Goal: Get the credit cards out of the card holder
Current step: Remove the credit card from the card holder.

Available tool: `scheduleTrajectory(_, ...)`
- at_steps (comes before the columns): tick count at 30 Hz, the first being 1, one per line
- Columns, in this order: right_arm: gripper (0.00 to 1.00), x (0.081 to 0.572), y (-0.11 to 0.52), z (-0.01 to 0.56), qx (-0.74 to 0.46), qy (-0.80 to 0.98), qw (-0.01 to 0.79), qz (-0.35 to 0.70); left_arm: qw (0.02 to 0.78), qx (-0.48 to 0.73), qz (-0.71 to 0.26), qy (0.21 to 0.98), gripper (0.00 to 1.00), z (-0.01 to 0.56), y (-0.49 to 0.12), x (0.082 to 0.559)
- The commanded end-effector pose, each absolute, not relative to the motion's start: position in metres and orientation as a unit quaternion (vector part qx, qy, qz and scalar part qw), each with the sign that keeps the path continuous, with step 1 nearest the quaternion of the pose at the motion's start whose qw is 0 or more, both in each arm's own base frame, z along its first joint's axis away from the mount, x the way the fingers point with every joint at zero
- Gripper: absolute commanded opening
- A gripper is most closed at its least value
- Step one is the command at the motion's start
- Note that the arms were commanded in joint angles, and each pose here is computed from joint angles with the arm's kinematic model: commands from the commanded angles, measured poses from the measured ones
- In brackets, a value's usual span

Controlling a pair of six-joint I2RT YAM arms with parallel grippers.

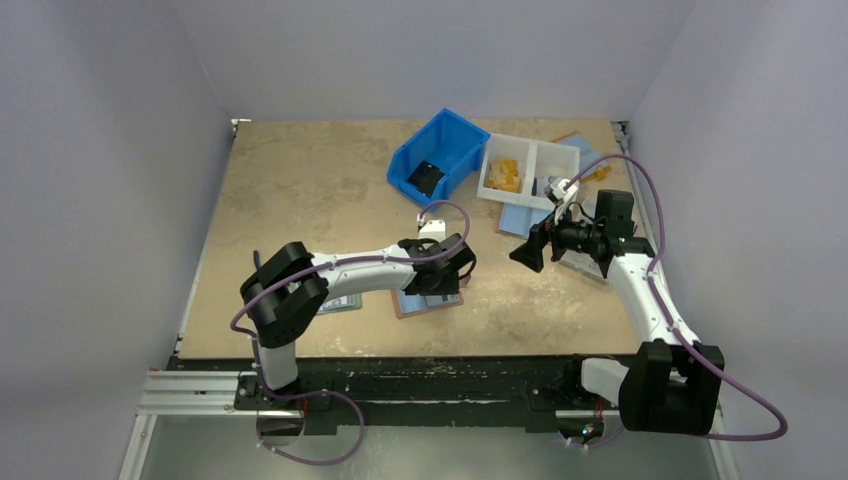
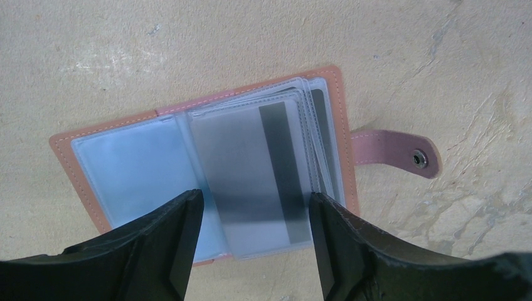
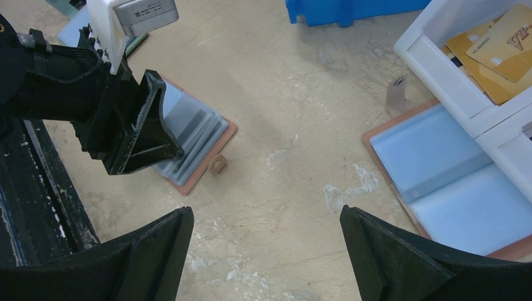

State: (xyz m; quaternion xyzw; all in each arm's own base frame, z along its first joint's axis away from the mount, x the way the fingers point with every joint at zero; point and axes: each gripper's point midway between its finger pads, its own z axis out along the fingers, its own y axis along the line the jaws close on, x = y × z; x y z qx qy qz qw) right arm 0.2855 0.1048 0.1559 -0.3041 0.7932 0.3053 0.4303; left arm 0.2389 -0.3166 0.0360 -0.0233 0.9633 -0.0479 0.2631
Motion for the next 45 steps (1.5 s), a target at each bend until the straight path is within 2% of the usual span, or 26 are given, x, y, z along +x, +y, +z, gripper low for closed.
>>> scheduleTrajectory(1, 0.99, 0.292, 0.106, 0.175, -0.322, 0.778, 0.453, 0.293, 0.268, -0.019, -0.05, 0.962, 0.68, 0.039, -0.324, 0.243)
scheduleTrajectory(17, 0.99, 0.291, 0.107, 0.173, -0.322, 0.779, 0.451, 0.294, 0.26, -0.027, -0.036, 0.965, 0.72, 0.033, -0.321, 0.241)
scheduleTrajectory(45, 0.99, 0.291, 0.107, 0.173, -0.323, 0.778, 0.451, 0.294, 0.279, -0.025, -0.081, 0.957, 0.74, 0.055, -0.329, 0.243)
